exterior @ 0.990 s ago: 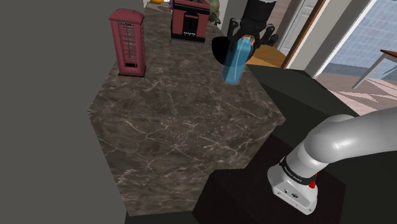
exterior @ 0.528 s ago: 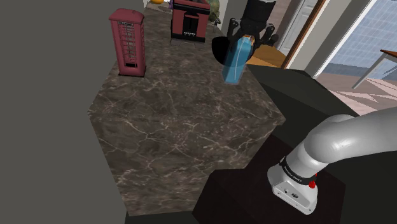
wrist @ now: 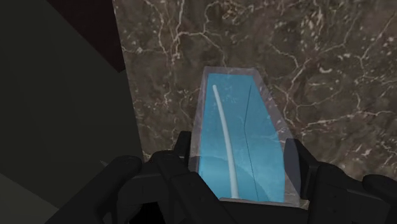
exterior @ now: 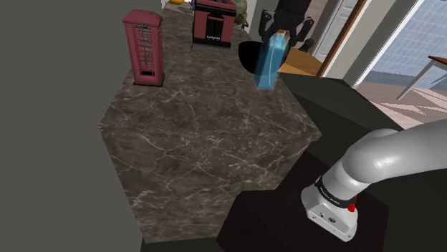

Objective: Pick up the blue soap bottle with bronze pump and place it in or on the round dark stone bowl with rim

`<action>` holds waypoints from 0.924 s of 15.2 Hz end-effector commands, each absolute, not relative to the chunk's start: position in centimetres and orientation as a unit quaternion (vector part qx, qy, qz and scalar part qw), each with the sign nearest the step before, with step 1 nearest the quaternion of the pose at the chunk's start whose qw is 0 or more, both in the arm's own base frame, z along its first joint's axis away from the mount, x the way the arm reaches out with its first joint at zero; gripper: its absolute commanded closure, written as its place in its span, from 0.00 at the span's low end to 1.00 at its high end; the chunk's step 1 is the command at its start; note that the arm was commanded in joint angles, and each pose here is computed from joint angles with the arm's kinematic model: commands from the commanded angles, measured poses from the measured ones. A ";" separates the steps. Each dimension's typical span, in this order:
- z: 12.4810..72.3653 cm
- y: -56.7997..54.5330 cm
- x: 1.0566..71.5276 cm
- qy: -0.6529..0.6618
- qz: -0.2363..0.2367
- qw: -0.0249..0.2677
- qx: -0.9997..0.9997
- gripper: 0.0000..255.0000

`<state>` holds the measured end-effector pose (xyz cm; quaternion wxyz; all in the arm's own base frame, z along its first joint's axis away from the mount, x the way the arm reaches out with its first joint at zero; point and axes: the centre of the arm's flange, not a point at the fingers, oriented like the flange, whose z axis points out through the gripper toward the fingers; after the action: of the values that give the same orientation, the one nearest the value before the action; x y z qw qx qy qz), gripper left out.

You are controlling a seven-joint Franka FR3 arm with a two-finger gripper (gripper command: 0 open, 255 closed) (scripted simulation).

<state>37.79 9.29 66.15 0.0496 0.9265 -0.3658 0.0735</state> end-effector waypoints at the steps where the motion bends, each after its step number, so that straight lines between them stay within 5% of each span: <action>1: 67.3 9.3 37.8 -0.366 0.074 0.050 0.926 1.00; 14: 74.2 9.3 37.8 -0.366 0.074 0.050 0.926 1.00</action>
<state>38.01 9.27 73.60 0.0496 0.9265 -0.3658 0.0735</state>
